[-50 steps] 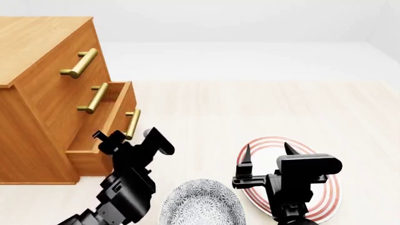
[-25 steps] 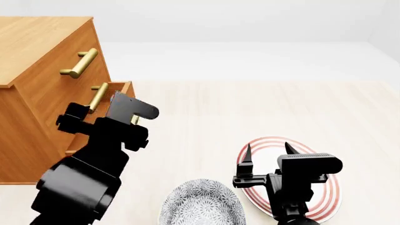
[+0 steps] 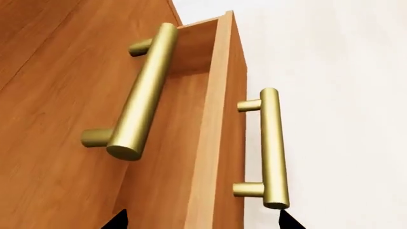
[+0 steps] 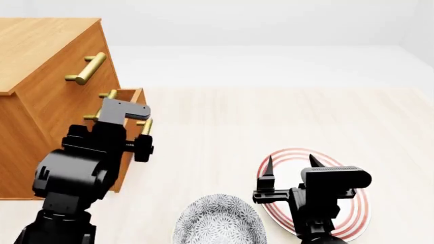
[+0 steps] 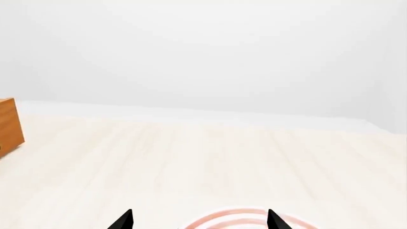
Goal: Open the bottom drawer of the cabinet.
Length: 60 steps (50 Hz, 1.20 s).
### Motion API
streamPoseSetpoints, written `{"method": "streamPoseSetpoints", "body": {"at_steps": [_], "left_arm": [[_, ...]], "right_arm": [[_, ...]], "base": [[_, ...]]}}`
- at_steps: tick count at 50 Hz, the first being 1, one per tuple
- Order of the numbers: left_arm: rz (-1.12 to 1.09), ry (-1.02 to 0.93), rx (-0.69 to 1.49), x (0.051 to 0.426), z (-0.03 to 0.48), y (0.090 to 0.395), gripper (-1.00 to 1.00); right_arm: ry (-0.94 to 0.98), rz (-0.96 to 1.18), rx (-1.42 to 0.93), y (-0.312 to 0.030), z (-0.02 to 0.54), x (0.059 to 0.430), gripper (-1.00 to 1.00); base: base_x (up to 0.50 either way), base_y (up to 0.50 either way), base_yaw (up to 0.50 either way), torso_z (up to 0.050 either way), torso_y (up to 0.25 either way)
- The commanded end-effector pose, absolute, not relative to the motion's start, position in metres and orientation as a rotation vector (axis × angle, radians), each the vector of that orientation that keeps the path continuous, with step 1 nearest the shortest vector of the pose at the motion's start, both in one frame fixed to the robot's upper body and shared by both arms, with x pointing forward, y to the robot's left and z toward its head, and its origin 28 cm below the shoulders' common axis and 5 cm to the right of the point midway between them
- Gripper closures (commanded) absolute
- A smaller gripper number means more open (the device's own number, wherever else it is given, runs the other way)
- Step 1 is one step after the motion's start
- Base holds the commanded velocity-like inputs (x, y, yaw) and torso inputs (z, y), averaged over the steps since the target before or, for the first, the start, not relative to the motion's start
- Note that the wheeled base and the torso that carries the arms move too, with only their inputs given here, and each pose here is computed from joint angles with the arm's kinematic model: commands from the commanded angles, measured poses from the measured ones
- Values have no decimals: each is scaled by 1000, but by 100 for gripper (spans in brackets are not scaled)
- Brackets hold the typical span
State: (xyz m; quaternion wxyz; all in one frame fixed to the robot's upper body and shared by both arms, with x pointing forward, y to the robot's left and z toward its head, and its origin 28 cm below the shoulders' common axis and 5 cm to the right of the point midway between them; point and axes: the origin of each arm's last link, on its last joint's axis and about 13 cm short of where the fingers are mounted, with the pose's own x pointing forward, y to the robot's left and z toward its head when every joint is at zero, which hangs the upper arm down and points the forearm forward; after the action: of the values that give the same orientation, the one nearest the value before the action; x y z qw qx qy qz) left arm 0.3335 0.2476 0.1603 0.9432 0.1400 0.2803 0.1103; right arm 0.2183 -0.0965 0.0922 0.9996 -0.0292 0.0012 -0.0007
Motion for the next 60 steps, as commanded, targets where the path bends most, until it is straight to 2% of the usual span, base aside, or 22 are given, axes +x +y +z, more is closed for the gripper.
{"method": "streamPoseSetpoints", "body": {"at_steps": [1,34,60], "left_arm": [[191,697,199,347,141,256,-100],[-53,738,137,338,141,247,-100],[-261,707,162,318,152,211,-100]], "right_arm": [[5,-2,-58,-96,91,219,-100],[8,-3,-58,-95,90,219,-100],[10,-3,-58,-96,89,219,-100]], "base": [[0,0,0,0,0],[0,0,0,0,0],[0,0,0,0,0]]}}
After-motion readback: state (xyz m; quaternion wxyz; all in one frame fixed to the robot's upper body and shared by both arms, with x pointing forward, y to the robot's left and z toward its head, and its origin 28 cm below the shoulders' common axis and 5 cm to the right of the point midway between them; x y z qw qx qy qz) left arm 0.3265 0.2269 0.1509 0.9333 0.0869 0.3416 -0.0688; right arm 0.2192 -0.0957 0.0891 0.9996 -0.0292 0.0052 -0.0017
